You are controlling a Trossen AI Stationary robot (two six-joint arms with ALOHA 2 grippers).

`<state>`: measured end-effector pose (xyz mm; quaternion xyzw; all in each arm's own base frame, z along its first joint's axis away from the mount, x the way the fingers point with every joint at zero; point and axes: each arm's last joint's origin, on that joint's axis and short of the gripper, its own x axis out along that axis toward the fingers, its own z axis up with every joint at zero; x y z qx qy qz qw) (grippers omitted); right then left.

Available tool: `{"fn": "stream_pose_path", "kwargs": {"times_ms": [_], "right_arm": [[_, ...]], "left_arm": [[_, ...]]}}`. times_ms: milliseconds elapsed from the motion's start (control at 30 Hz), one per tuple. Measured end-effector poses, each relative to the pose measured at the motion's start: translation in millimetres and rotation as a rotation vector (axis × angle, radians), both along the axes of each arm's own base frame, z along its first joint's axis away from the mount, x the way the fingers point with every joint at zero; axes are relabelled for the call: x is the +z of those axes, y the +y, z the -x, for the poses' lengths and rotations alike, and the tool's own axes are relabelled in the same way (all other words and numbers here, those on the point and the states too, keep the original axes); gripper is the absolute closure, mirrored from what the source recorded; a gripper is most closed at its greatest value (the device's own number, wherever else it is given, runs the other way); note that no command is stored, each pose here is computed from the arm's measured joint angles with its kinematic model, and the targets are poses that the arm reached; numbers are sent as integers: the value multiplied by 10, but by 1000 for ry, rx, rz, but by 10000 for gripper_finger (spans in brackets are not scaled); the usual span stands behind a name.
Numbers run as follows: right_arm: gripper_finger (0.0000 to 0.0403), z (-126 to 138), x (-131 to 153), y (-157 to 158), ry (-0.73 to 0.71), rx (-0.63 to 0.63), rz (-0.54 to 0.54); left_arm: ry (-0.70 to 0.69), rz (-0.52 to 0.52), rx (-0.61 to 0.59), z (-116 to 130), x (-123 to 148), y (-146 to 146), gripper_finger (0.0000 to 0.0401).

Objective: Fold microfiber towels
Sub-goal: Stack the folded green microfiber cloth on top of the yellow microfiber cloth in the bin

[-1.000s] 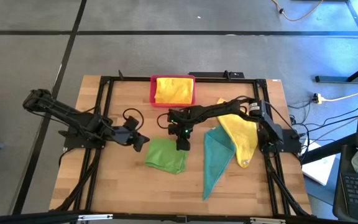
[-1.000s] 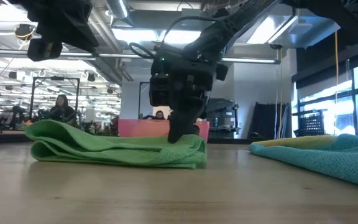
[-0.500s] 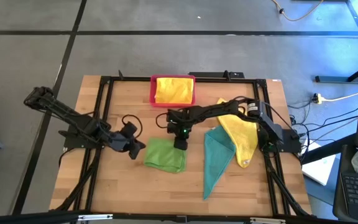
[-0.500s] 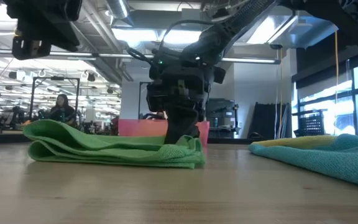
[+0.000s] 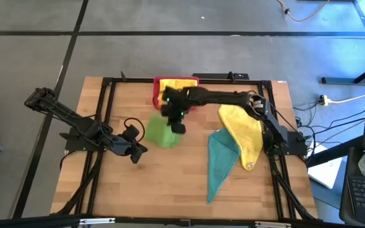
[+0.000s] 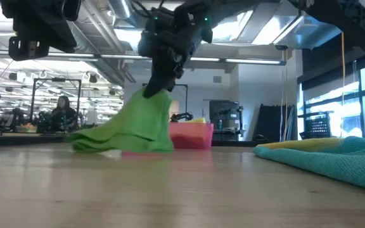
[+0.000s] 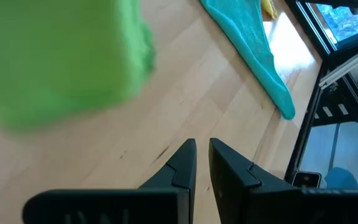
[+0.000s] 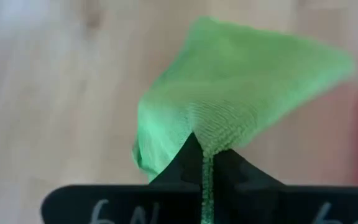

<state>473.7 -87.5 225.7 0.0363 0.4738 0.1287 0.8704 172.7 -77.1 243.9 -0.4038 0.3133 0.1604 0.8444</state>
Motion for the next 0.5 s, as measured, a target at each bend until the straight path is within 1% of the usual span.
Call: {"fn": "stream_pose_path", "kwargs": {"times_ms": [167, 267, 400, 500], "right_arm": [[397, 104, 85, -471, -9, -67, 68], [394, 220, 127, -744, 22, -101, 111], [395, 356, 221, -1062, 38, -134, 197], [395, 451, 297, -1284, 30, -187, 218]], "left_arm": [[5, 9, -10, 1, -1, -4, 364], [6, 13, -22, 8, -1, -20, 364], [11, 11, -37, 22, -5, -43, 364], [22, 5, -45, 36, -13, -53, 364]]}}
